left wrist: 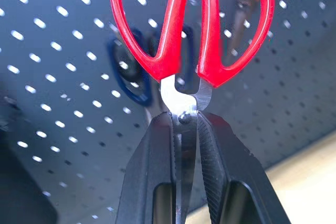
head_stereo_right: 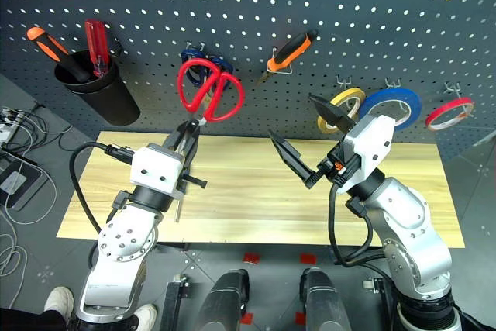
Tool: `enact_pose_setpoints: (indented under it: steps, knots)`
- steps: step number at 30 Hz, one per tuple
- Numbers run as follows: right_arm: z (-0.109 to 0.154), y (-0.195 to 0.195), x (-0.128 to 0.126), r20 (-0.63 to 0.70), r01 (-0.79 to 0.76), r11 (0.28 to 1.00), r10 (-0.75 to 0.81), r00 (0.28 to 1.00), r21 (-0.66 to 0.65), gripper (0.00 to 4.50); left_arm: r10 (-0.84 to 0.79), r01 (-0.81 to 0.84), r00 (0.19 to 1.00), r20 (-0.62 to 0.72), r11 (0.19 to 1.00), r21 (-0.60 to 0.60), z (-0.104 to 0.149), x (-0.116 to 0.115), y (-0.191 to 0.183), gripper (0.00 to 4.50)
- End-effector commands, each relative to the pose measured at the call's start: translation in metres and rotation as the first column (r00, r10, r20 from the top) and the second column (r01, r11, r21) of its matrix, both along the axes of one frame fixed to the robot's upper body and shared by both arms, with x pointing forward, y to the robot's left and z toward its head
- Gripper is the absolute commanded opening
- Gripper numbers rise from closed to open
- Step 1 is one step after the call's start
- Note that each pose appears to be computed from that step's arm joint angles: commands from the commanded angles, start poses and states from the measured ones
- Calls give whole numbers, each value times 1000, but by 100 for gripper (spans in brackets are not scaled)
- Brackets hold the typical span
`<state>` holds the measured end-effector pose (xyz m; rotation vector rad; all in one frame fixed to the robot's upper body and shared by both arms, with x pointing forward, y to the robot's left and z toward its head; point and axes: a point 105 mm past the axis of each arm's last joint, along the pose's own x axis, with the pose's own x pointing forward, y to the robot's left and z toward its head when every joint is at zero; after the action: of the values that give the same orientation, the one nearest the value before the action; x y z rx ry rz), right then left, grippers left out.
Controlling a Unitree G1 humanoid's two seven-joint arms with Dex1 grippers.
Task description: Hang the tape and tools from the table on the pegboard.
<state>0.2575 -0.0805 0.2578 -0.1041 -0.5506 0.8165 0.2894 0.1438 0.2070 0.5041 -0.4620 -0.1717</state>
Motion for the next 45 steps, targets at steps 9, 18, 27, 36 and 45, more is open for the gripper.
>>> enact_pose_setpoints:
  steps: [9, 18, 27, 36, 45]
  knots:
    - [15, -7, 2, 75, 38, 999, -39, 996, 17, 450, 65, -64, 998, 10, 994, -85, 10, 5, 12, 34]
    - [15, -4, 0, 75, 42, 999, -42, 996, 11, 450, 32, -55, 990, -134, 985, -164, -11, 19, 9, 34]
    - [12, -3, 0, 71, 44, 999, -44, 997, 2, 450, 8, -63, 971, -237, 973, -222, -29, 22, 11, 126]
    - [6, 1, -5, 71, 8, 999, -5, 997, -45, 450, 32, -95, 961, -275, 971, -218, -37, 21, 17, 395]
    - [-26, 18, -4, -71, -104, 983, 94, 993, -149, 450, 193, -403, 789, -583, 879, -254, -108, 8, 72, 444]
